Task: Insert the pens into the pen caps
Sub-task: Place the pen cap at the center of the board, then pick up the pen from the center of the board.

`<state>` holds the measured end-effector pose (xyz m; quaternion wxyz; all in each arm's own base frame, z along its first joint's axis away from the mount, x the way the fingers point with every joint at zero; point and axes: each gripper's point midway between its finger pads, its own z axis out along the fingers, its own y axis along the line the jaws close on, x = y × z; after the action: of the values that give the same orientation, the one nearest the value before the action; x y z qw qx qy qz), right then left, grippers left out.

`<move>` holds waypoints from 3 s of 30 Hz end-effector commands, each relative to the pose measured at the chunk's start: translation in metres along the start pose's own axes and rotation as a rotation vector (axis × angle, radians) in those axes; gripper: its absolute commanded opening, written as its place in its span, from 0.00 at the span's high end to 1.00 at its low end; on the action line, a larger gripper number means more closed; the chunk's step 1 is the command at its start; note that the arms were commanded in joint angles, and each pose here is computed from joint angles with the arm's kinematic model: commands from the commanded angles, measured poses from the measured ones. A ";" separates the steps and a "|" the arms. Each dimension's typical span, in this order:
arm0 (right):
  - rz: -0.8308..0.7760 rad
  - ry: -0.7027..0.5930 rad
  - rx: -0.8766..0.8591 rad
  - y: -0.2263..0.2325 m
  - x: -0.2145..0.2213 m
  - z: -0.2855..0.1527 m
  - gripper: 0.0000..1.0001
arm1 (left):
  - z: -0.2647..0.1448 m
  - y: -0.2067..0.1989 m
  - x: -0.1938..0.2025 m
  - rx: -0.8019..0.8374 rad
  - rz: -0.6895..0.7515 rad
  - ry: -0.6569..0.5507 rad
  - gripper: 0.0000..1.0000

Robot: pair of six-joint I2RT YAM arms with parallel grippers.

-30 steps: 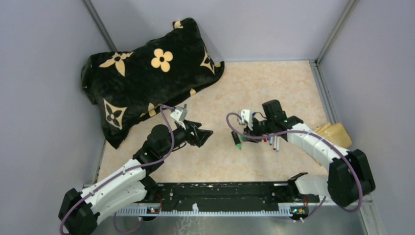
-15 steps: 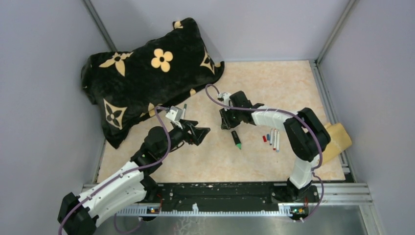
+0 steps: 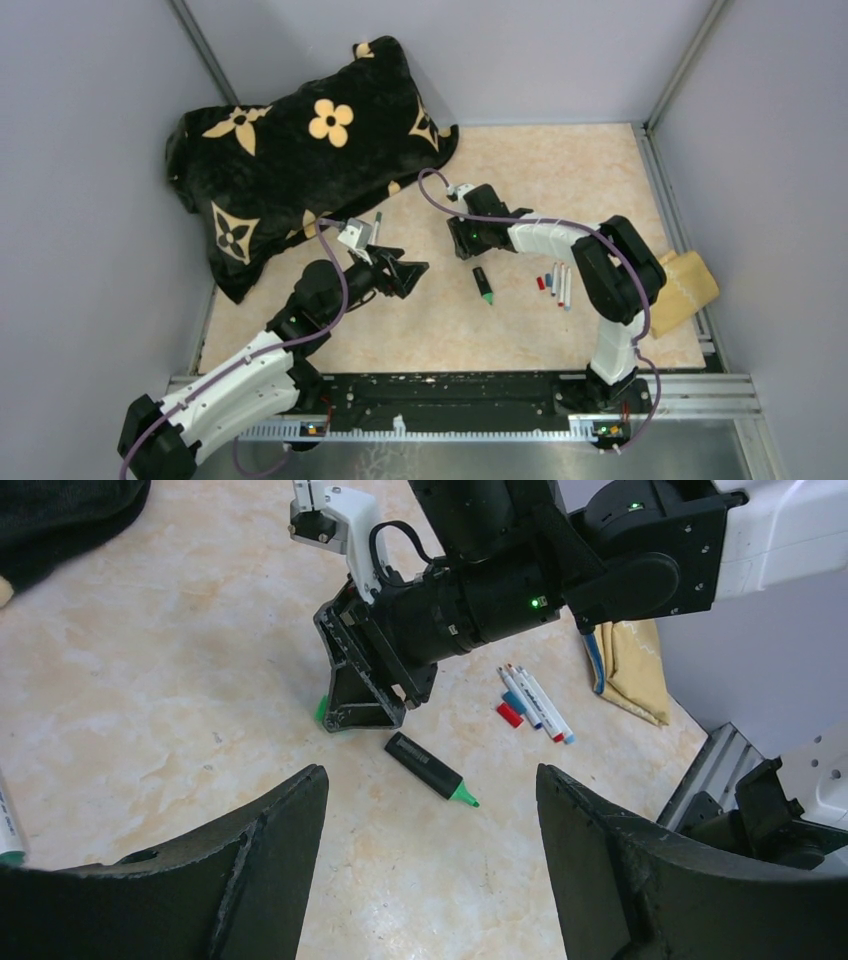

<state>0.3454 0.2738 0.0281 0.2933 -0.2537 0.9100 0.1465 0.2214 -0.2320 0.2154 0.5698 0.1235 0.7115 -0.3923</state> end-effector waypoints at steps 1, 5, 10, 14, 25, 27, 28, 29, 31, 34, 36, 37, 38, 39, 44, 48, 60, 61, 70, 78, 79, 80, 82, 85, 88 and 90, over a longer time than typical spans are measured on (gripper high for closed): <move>-0.050 -0.078 0.001 0.006 -0.028 -0.020 0.51 | -0.004 -0.002 -0.006 0.011 -0.010 -0.031 0.19; -0.183 -0.188 -0.024 0.011 -0.055 -0.058 0.46 | -0.005 -0.006 -0.007 0.030 -0.010 -0.028 0.19; -0.475 -0.240 -0.256 0.037 -0.046 -0.107 0.43 | -0.005 -0.010 -0.004 0.052 -0.010 -0.012 0.19; -0.446 -0.219 -0.407 0.043 -0.019 -0.123 0.39 | -0.004 -0.011 -0.004 0.059 -0.013 -0.015 0.19; -0.129 -0.134 -0.276 0.023 0.029 -0.083 0.31 | -0.004 -0.011 0.002 0.066 -0.053 -0.013 0.19; -0.107 -0.102 -0.188 0.015 0.036 -0.072 0.32 | -0.004 -0.011 0.003 0.067 -0.056 -0.012 0.19; -0.090 -0.081 -0.147 0.014 0.039 -0.067 0.33 | -0.003 -0.011 0.003 0.069 -0.058 -0.011 0.19; -0.075 -0.060 -0.114 0.012 0.042 -0.063 0.33 | -0.003 -0.012 0.003 0.071 -0.058 -0.010 0.19; -0.057 -0.031 -0.065 0.007 0.045 -0.056 0.35 | -0.003 -0.012 0.004 0.072 -0.059 -0.009 0.19; -0.059 -0.005 -0.035 0.007 0.049 -0.050 0.38 | -0.003 -0.012 0.004 0.074 -0.063 -0.010 0.19; -0.077 0.010 -0.016 0.008 0.052 -0.047 0.42 | -0.004 -0.011 0.006 0.076 -0.068 -0.008 0.19; -0.088 0.014 -0.001 0.006 0.052 -0.046 0.43 | -0.004 -0.011 0.007 0.076 -0.071 -0.009 0.19; -0.102 0.021 0.016 0.005 0.053 -0.046 0.44 | -0.005 -0.011 0.007 0.075 -0.073 -0.010 0.19; -0.112 0.031 0.026 0.003 0.054 -0.045 0.46 | -0.005 -0.011 0.008 0.076 -0.074 -0.010 0.19; -0.161 0.089 0.049 0.001 0.064 -0.045 0.55 | -0.006 -0.011 0.008 0.076 -0.073 -0.013 0.19; -0.228 0.112 0.070 -0.001 0.072 -0.049 0.56 | -0.006 -0.011 0.009 0.079 -0.077 -0.012 0.19; -0.230 0.165 0.052 0.003 0.086 -0.057 0.52 | -0.006 -0.017 0.012 0.113 -0.122 -0.005 0.19; -0.227 0.166 0.051 0.004 0.086 -0.057 0.50 | -0.006 -0.018 0.012 0.115 -0.127 -0.006 0.19; -0.201 0.201 -0.001 0.013 0.095 -0.060 0.59 | -0.005 -0.021 0.015 0.135 -0.153 0.001 0.19; -0.208 0.160 0.041 0.005 0.084 -0.061 0.82 | -0.005 -0.024 0.019 0.159 -0.186 0.000 0.19; -0.199 0.144 0.037 0.004 0.080 -0.061 0.84 | -0.005 -0.026 0.021 0.174 -0.201 -0.001 0.19; -0.183 0.124 0.032 0.003 0.074 -0.063 0.85 | -0.005 -0.029 0.024 0.194 -0.220 0.003 0.18; -0.148 0.068 -0.018 0.006 0.060 -0.068 0.87 | -0.005 -0.033 0.031 0.228 -0.267 0.013 0.15; -0.041 -0.030 -0.089 0.007 0.038 -0.082 0.94 | 0.000 -0.037 0.042 0.257 -0.323 0.051 0.08; 0.045 -0.126 -0.178 0.009 0.021 -0.101 0.95 | 0.007 -0.042 0.049 0.287 -0.361 0.084 0.07; 0.101 -0.178 -0.247 0.013 0.014 -0.114 0.96 | 0.014 -0.047 0.049 0.316 -0.384 0.088 0.07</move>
<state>0.2767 0.2151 0.0650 0.2903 -0.2626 0.9012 0.1859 0.1911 -0.2715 0.1667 0.4379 0.0849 0.7160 -0.5369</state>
